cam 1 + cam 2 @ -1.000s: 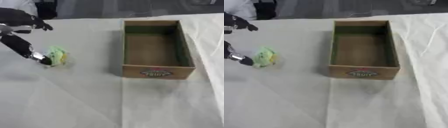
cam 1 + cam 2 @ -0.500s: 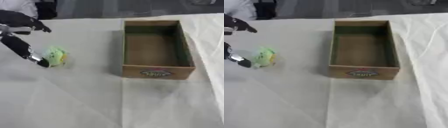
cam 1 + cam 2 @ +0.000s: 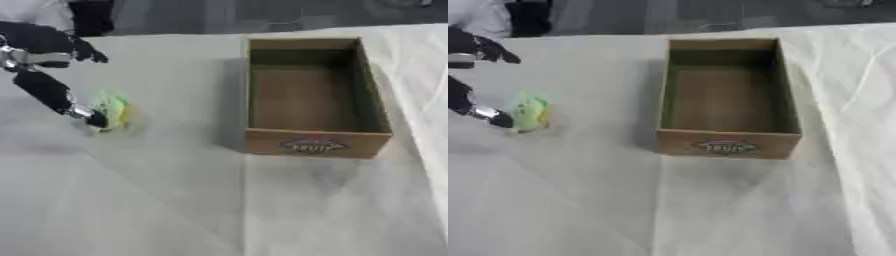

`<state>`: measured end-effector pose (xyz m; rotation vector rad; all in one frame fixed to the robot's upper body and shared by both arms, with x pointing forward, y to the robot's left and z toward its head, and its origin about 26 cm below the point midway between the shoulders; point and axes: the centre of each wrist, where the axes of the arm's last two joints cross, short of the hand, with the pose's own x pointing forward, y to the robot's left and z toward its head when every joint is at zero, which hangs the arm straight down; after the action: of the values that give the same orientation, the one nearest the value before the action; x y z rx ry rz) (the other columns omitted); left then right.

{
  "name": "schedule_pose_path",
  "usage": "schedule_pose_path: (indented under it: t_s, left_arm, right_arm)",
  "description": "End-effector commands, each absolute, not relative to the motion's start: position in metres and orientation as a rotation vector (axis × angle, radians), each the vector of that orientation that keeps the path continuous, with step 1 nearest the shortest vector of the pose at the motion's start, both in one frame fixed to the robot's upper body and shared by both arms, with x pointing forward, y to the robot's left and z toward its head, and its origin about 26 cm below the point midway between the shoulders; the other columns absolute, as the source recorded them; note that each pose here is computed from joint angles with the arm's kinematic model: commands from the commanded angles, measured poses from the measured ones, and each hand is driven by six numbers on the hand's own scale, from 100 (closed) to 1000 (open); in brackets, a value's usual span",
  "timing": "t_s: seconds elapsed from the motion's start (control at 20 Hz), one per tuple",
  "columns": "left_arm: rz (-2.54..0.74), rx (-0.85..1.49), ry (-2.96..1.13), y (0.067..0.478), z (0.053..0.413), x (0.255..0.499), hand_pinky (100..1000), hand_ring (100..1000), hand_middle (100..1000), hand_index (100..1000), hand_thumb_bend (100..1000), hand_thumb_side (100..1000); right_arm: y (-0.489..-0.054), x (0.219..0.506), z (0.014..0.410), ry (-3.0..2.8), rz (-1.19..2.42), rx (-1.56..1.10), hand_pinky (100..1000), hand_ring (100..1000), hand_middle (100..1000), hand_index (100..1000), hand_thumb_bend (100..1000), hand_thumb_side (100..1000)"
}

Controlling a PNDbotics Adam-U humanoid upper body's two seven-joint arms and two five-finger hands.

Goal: Pick up objects on the table and place them in the box.

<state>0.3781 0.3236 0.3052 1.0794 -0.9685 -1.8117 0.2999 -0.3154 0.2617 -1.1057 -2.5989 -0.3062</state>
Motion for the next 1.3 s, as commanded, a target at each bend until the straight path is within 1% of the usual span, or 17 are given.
schedule_pose_path:
  t_s: [0.05,0.1,0.2,0.4,0.6,0.65,0.85,0.95,1.0,1.3]
  left_arm:
    - [-1.780,1.116,-0.941,0.332,0.312,0.384,727,886,917,1000,661,776]
    - [-1.774,1.116,-0.934,0.333,0.311,0.386,726,885,915,1000,618,768]
    - [-1.766,1.117,-0.920,0.334,0.309,0.390,726,888,913,1000,613,764]
    - [-1.757,1.115,-0.868,0.339,0.302,0.398,726,896,919,1000,690,775]
    - [-1.748,1.110,-0.830,0.343,0.297,0.405,720,895,915,1000,730,778]
    - [-1.746,1.110,-0.826,0.343,0.296,0.406,711,889,905,1000,723,776]
    - [-1.739,1.116,-0.812,0.346,0.290,0.411,708,886,892,1000,648,752]
    - [-1.734,1.124,-0.805,0.347,0.289,0.413,708,888,894,1000,573,733]
    - [-1.730,1.131,-0.799,0.348,0.288,0.414,708,889,893,1000,555,729]
    - [-1.722,1.139,-0.752,0.352,0.280,0.421,702,886,887,1000,513,716]
  right_arm:
    - [-0.316,0.297,0.273,-2.637,-0.291,-1.117,767,814,682,714,100,1000]
    - [-0.316,0.297,0.273,-2.636,-0.291,-1.117,767,813,681,714,100,1000]
    - [-0.316,0.297,0.273,-2.636,-0.291,-1.116,767,813,680,714,100,1000]
    - [-0.316,0.297,0.273,-2.638,-0.291,-1.113,767,813,679,712,100,1000]
    - [-0.316,0.297,0.273,-2.638,-0.292,-1.112,767,813,678,711,100,1000]
    - [-0.316,0.297,0.273,-2.638,-0.292,-1.112,767,814,678,710,100,1000]
    - [-0.315,0.297,0.273,-2.638,-0.297,-1.111,768,814,677,709,100,1000]
    - [-0.315,0.297,0.273,-2.638,-0.300,-1.111,768,813,677,709,100,1000]
    - [-0.315,0.297,0.273,-2.638,-0.301,-1.110,768,813,677,708,100,1000]
    - [-0.315,0.297,0.273,-2.638,-0.310,-1.110,768,813,675,706,100,1000]
